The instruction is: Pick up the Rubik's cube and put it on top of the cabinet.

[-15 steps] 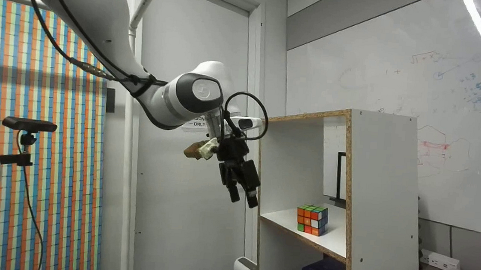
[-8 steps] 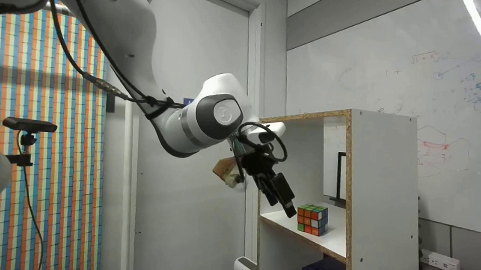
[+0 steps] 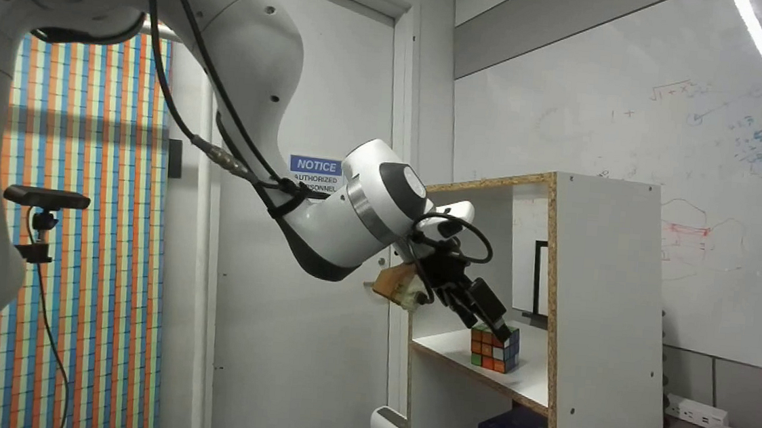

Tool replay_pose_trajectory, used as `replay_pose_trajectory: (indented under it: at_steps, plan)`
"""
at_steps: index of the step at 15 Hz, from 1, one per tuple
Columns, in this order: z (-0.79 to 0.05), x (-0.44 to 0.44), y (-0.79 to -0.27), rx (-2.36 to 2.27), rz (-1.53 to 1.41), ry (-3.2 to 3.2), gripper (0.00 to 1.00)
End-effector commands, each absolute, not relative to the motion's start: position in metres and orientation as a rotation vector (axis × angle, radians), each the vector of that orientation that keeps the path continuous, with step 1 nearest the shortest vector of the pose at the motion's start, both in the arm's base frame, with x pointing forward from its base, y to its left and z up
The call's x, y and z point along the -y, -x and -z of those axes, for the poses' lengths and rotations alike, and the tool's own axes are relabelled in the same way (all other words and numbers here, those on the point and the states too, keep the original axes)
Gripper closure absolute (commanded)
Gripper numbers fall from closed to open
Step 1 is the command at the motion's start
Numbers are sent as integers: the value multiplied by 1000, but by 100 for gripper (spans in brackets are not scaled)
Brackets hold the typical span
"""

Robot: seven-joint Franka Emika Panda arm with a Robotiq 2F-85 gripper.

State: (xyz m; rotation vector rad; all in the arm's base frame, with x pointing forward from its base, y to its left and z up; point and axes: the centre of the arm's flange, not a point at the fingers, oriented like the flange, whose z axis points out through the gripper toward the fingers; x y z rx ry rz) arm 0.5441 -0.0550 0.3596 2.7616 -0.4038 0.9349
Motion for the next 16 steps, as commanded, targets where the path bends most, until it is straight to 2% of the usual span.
replay_pose_trajectory:
  at_steps: [1,6,7,8,12,16]
  plan:
    - [-343,39,-574,387,-1047,-2749,0]
    - [-315,39,-584,412,-994,-2779,0]
    - [-310,40,-584,421,-992,-2780,25]
    - [-305,40,-584,421,-988,-2778,26]
    - [-315,36,-570,421,-1000,-2788,57]
    - [-339,25,-523,382,-933,-2805,59]
